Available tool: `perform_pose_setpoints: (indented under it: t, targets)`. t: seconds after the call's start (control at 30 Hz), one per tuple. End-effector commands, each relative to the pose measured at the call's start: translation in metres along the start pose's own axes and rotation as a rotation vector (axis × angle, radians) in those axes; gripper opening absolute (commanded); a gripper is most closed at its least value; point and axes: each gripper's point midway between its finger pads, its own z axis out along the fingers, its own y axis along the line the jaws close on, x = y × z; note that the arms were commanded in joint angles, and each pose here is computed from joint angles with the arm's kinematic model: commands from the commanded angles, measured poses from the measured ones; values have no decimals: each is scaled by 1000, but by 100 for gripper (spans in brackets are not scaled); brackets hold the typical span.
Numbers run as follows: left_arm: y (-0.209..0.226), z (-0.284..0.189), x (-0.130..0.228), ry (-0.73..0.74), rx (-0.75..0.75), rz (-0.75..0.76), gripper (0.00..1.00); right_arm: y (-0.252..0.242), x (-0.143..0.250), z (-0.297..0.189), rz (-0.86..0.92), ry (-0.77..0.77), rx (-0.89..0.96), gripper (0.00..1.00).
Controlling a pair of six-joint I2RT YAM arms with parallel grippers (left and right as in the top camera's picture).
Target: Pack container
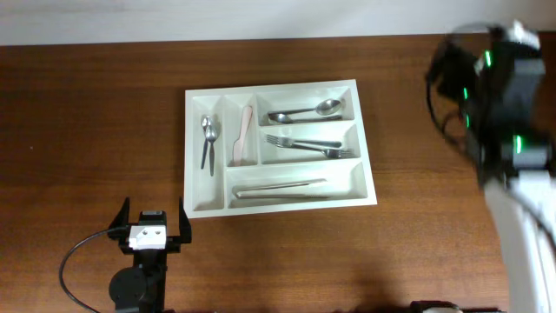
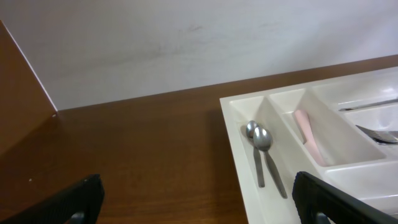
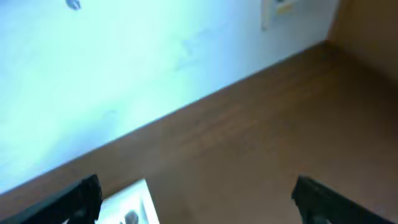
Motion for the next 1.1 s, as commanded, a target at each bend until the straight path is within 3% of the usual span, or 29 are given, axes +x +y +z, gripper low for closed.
perform_pose_setpoints:
  t: [0.0,0.27,0.6,1.07]
  targets:
    - [-1,0,1,-1,5,-13,99,-20,48,-7,0,25,12,99]
    - [-1,0,1,-1,5,-13,99,-30,98,-56,-125,-112,-149,99]
    - [-1,0,1,-1,5,-13,99,-54,164,-73,-98,-298,-224,99]
    - [-1,0,1,-1,4,-13,99,-56,201,-85,-129,-233,-260,99]
